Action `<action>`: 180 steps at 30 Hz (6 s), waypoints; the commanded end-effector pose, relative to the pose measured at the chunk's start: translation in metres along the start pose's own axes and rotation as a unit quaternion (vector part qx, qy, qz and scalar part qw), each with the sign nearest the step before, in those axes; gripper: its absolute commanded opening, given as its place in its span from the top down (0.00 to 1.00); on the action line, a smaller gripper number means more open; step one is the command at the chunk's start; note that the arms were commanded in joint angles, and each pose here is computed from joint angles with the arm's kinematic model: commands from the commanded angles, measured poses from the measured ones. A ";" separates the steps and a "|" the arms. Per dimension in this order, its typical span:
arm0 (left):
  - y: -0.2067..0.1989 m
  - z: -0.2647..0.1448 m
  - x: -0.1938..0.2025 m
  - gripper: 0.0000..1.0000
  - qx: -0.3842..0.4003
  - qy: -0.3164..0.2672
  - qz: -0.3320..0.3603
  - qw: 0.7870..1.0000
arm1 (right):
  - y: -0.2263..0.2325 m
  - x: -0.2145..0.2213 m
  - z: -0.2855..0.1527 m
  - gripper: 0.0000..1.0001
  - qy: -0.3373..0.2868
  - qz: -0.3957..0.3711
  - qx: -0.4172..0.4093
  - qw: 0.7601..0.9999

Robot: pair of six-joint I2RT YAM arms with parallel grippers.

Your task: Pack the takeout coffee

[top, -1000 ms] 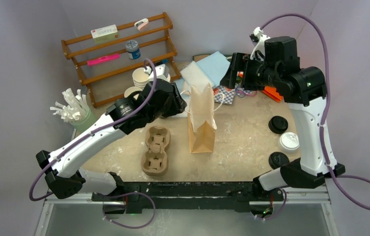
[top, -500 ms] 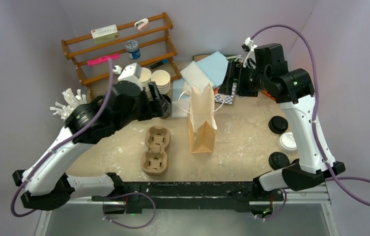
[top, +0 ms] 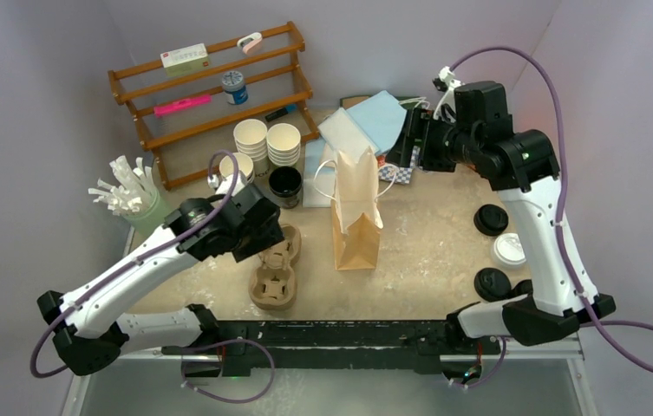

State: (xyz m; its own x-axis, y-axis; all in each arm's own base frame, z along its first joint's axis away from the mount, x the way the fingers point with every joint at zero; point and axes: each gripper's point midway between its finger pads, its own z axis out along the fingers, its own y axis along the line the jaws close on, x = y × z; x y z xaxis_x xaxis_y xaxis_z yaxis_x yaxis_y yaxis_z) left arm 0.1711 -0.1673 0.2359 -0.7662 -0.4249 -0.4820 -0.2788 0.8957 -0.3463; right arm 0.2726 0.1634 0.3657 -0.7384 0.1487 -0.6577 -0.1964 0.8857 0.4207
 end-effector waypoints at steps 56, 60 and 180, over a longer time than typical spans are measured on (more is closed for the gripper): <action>0.040 0.124 0.046 0.43 -0.267 0.020 -0.432 0.861 | -0.006 -0.005 -0.027 0.25 -0.043 -0.014 0.016 0.999; 0.043 0.121 0.046 0.48 -0.270 0.019 -0.432 0.860 | -0.005 -0.005 -0.025 0.25 -0.040 -0.014 0.015 0.999; 0.045 0.088 0.021 0.52 -0.198 0.039 -0.383 0.901 | -0.039 0.073 -0.042 0.15 -0.214 -0.050 0.035 0.975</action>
State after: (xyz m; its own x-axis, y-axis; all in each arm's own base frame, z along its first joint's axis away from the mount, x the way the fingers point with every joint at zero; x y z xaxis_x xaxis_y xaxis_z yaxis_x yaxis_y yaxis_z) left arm 0.1945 -0.1479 0.1219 -0.2945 -0.9384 -0.1807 -0.9246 0.3276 -0.1946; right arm 0.2093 0.1182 0.2772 -0.4474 0.2072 -0.8700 -0.0772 0.9602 0.2684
